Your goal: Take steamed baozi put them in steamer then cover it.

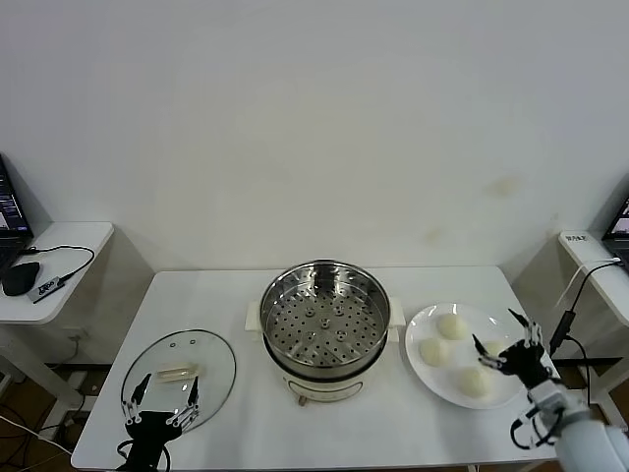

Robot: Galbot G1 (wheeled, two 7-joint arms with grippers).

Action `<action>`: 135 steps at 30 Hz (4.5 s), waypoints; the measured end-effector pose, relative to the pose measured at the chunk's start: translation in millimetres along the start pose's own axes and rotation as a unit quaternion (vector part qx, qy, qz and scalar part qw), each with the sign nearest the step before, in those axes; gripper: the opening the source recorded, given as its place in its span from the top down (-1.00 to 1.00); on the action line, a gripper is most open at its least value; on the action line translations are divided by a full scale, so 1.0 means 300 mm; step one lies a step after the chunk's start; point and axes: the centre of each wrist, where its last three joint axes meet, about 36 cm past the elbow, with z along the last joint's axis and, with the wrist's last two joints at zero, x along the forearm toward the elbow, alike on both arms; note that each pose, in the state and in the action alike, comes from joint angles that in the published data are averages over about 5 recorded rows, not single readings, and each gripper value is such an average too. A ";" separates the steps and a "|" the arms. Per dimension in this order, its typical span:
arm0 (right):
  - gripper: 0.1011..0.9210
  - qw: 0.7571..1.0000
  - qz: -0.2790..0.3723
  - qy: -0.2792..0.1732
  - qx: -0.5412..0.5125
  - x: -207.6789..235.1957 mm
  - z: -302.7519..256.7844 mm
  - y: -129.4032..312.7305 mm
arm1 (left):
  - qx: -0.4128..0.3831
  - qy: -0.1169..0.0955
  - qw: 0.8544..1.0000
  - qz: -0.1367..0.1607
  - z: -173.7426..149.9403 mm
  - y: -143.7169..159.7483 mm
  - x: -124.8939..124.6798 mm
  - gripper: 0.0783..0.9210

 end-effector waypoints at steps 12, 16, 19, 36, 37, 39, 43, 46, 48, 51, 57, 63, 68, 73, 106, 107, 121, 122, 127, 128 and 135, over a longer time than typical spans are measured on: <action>-0.76 0.971 -0.138 0.035 0.190 -0.220 -0.038 -0.249 | -0.015 0.001 1.000 0.000 -0.015 0.006 -0.009 -0.77; -0.76 0.956 -0.183 0.053 0.225 -0.286 -0.052 -0.317 | -0.019 0.001 1.000 -0.001 -0.019 0.011 -0.009 -0.77; -0.76 0.944 -0.215 0.064 0.241 -0.335 -0.061 -0.356 | -0.020 0.000 1.000 -0.002 -0.021 0.013 -0.010 -0.77; -0.76 0.878 -0.364 0.092 0.297 -0.633 -0.123 -0.404 | -0.029 0.000 1.000 -0.008 -0.033 0.040 -0.023 -0.77; -0.76 0.875 -0.370 0.094 0.298 -0.652 -0.127 -0.399 | -0.029 0.001 1.000 -0.009 -0.034 0.041 -0.024 -0.77; -0.76 0.869 -0.381 0.097 0.299 -0.687 -0.133 -0.384 | -0.028 0.001 1.000 -0.010 -0.036 0.042 -0.028 -0.77; -0.76 0.860 -0.399 0.103 0.301 -0.750 -0.142 -0.349 | -0.028 0.001 1.000 -0.010 -0.041 0.047 -0.037 -0.77; -0.76 0.854 -0.409 0.107 0.302 -0.790 -0.147 -0.322 | -0.030 0.002 0.999 -0.011 -0.042 0.056 -0.040 -0.77; -0.76 0.851 -0.415 0.110 0.303 -0.812 -0.150 -0.304 | -0.031 0.003 0.999 -0.012 -0.044 0.062 -0.041 -0.77; -0.76 0.848 -0.420 0.115 0.304 -0.839 -0.154 -0.282 | -0.032 0.004 0.999 -0.013 -0.045 0.069 -0.040 -0.77; -0.76 0.841 -0.426 0.129 0.308 -0.872 -0.154 -0.257 | -0.032 0.006 0.999 -0.014 -0.041 0.073 -0.042 -0.77; -0.72 0.838 -0.430 0.141 0.306 -0.885 -0.140 -0.245 | -0.032 0.007 0.999 -0.014 -0.039 0.074 -0.043 -0.77; -0.53 0.837 -0.432 0.145 0.303 -0.895 -0.138 -0.236 | -0.033 0.007 0.999 -0.014 -0.038 0.077 -0.046 -0.77; -0.33 0.836 -0.433 0.148 0.303 -0.899 -0.141 -0.239 | -0.033 0.007 0.999 -0.014 -0.037 0.079 -0.047 -0.77; -0.24 0.862 -0.397 0.074 0.306 -0.747 -0.498 -0.569 | -0.035 -0.012 0.999 0.004 -0.085 0.058 -0.057 -0.77; -0.24 0.863 -0.396 0.066 0.307 -0.746 -0.530 -0.578 | -0.035 -0.013 0.999 0.005 -0.087 0.059 -0.058 -0.77; -0.24 0.844 -0.396 -0.057 0.357 -0.809 -1.001 -0.522 | -0.036 -0.014 0.999 -0.003 -0.087 0.085 -0.066 -0.77; -0.24 0.840 -0.399 -0.064 0.362 -0.816 -1.028 -0.503 | -0.036 -0.013 0.999 -0.004 -0.086 0.086 -0.067 -0.77; -0.24 0.816 -0.413 -0.100 0.391 -0.853 -1.143 -0.392 | -0.035 -0.012 0.999 -0.011 -0.081 0.092 -0.068 -0.77; -0.24 0.811 -0.416 -0.107 0.397 -0.859 -1.162 -0.367 | -0.035 -0.011 0.999 -0.012 -0.080 0.094 -0.066 -0.77; -0.24 0.763 -0.434 -0.147 0.456 -0.902 -1.236 -0.192 | -0.039 -0.009 0.999 -0.019 -0.080 0.108 -0.056 -0.77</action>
